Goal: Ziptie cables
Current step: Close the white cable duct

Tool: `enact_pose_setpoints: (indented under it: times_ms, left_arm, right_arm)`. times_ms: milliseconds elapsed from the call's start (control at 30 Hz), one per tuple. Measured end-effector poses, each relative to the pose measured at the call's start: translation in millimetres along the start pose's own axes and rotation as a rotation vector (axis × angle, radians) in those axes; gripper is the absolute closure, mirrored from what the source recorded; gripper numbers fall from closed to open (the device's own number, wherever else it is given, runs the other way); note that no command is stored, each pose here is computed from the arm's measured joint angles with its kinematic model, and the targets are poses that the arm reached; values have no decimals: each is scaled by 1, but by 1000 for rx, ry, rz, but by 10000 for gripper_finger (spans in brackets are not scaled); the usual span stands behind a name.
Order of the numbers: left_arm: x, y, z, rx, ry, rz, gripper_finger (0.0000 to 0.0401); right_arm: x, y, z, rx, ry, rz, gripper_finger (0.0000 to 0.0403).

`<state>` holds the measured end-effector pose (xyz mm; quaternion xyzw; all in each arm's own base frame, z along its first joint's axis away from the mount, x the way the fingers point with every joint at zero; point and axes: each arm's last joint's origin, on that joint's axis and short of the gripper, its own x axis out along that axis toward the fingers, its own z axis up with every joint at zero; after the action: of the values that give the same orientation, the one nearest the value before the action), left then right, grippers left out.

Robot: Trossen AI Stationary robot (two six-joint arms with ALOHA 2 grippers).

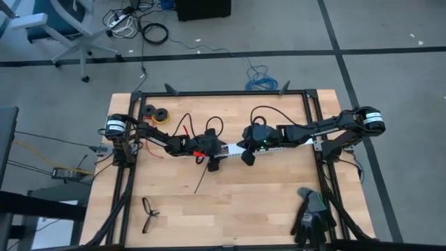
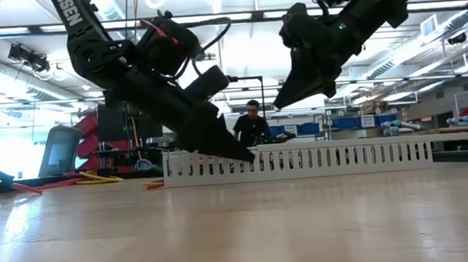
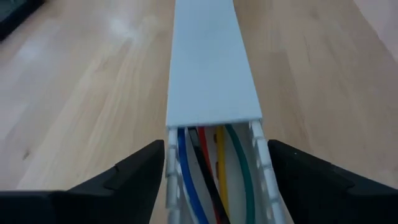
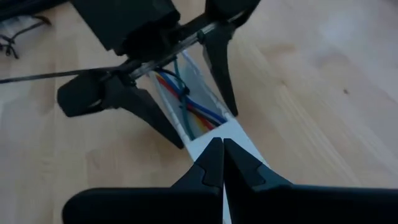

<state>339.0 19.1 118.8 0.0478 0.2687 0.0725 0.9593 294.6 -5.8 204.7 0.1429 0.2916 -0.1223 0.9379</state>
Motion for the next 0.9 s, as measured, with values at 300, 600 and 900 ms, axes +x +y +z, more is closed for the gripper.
enact_pose_setpoints:
  times_ms: [300, 600, 900]
  left_arm:
    - [9, -2, -8, -1, 5, -16, 108]
    - [17, -7, -7, 5, -10, -27, 139]
    - [17, -7, -7, 3, -9, -27, 168]
  right_arm:
    - [-4, -1, 0, -1, 10, -4, 403]
    - [-6, -1, -3, 3, 39, -37, 403]
    - [-22, -1, -17, 62, 184, -109, 403]
